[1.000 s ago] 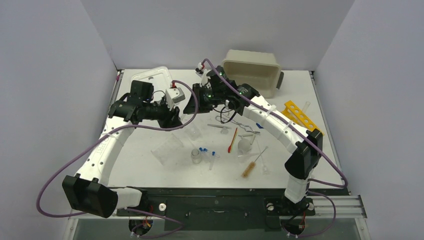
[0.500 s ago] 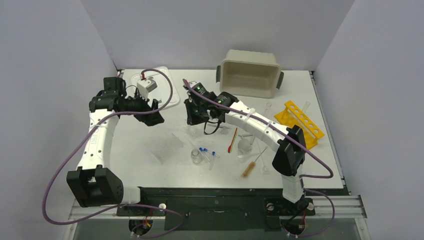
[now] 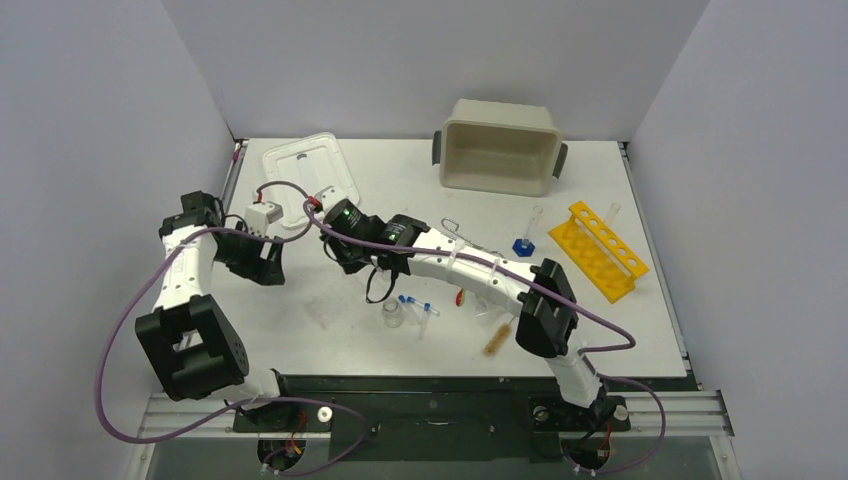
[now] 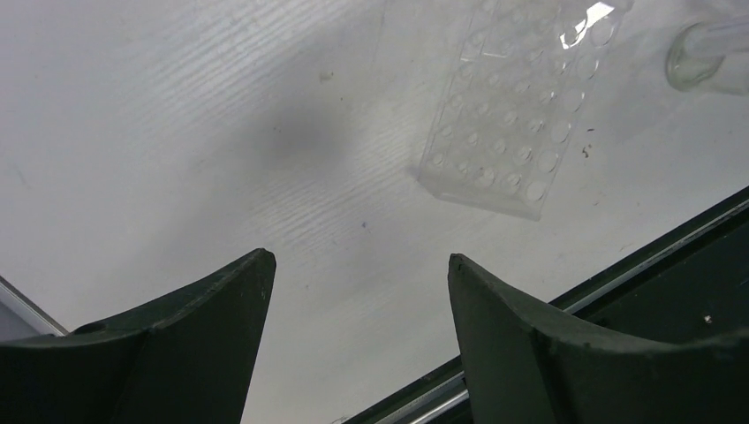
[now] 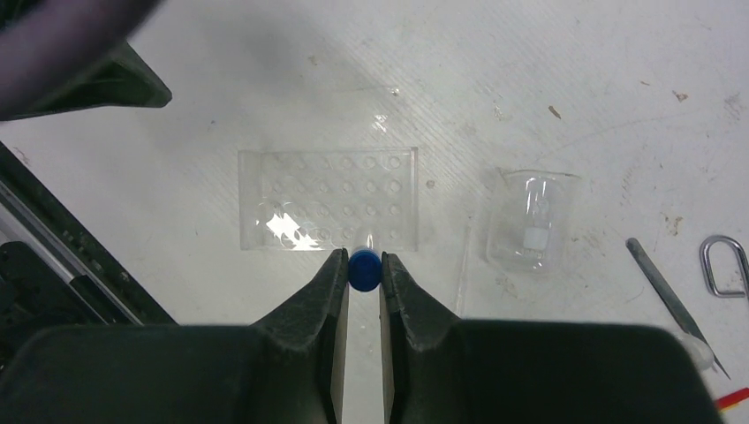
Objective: Organize the chemistry lab equipment
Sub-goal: Insert the test tube into the slot of the test tube rack.
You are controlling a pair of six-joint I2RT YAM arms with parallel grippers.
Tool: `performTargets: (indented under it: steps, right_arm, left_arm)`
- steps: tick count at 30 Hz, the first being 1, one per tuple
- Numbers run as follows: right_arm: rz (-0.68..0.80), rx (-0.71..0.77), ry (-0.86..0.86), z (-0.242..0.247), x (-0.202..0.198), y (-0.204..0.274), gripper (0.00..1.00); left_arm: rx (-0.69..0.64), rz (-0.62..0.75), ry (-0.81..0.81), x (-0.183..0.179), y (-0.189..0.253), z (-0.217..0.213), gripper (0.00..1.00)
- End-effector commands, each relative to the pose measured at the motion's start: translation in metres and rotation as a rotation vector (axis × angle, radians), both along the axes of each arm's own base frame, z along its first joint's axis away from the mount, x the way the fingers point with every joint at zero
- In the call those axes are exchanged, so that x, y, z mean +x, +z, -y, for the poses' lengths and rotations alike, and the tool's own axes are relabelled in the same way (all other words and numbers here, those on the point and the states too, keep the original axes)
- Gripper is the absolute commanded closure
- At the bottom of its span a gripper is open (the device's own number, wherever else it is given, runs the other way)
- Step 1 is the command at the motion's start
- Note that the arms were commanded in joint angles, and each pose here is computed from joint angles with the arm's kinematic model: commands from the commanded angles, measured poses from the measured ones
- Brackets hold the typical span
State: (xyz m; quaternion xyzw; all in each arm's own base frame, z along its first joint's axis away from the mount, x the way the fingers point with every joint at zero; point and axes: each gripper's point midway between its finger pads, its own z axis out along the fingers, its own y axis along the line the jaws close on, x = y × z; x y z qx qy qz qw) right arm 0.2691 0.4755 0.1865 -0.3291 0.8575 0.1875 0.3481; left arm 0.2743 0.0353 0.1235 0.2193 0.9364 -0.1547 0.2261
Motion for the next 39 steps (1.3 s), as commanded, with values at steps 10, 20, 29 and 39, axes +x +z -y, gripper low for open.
performTargets:
  steps: [10,20,29,39]
  right_arm:
    - [0.127,0.033,0.029,-0.037,0.026,-0.016,1.00]
    - [0.117,-0.033,0.011,-0.029,0.031,-0.050,1.00]
    - [0.107,-0.035,-0.007,-0.025,0.037,-0.058,1.00]
    - [0.097,-0.059,-0.016,-0.017,0.035,-0.073,1.00]
  left_arm:
    - [0.104,-0.024,-0.018,-0.002,-0.045,-0.021,0.31]
    - [0.103,-0.027,-0.019,0.002,-0.057,-0.023,0.32]
    - [0.099,-0.035,-0.024,0.001,-0.059,-0.022,0.33]
    - [0.086,-0.028,-0.021,0.003,-0.053,-0.020,0.33]
